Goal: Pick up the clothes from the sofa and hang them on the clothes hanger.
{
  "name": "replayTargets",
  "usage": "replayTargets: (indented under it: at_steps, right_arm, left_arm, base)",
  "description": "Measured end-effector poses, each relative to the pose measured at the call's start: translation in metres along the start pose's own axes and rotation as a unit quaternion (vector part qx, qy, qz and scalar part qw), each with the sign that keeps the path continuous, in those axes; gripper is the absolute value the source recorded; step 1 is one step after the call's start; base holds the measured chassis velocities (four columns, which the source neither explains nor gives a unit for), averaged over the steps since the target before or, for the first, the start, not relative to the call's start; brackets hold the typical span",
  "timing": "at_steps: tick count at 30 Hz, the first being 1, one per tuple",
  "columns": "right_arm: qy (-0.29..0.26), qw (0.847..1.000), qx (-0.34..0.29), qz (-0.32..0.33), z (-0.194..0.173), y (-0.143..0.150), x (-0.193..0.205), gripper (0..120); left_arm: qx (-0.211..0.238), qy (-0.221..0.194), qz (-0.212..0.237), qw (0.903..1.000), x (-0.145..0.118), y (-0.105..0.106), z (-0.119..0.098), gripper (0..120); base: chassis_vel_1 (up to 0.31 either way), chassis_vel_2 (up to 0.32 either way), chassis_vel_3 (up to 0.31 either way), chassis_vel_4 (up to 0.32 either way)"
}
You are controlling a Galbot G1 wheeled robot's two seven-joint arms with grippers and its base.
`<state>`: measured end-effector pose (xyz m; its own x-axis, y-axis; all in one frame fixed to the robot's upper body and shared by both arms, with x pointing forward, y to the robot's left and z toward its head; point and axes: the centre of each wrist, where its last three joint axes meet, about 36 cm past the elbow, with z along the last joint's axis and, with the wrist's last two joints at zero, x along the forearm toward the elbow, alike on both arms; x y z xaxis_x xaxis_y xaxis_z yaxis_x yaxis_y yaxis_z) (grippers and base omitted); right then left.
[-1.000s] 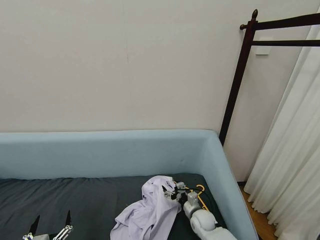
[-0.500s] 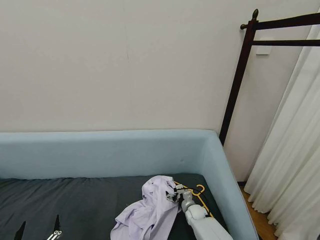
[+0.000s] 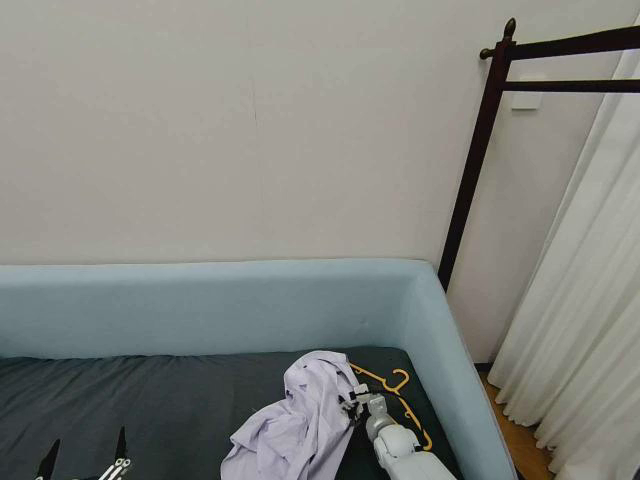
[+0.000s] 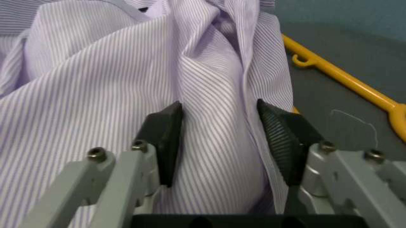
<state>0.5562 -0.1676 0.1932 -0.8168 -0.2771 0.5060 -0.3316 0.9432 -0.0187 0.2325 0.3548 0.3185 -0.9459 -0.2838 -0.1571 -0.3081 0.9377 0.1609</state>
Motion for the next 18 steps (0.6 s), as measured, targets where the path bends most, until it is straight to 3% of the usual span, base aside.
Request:
replayTargets:
  at_steps: [4, 12, 18]
  right_arm:
    - [-0.008, 1.0, 0.0, -0.008, 0.002, 0.006, 0.003, 26]
    - [-0.022, 1.0, 0.007, -0.004, 0.003, 0.01, 0.012, 1]
    - [-0.068, 0.996, 0.035, -0.042, 0.006, 0.024, 0.05, 0]
  left_arm:
    - [0.0, -0.002, 0.0, 1.0, -0.001, 0.0, 0.002, 100]
    - [-0.002, -0.002, 0.002, 1.0, -0.004, 0.0, 0.008, 100]
    - [0.0, -0.003, 0.006, 1.0, -0.01, -0.001, 0.012, 100]
  base:
    - [0.0, 0.0, 0.0, 0.0]
    - [0.0, 0.0, 0.0, 0.0]
    - [0.0, 0.0, 0.0, 0.0]
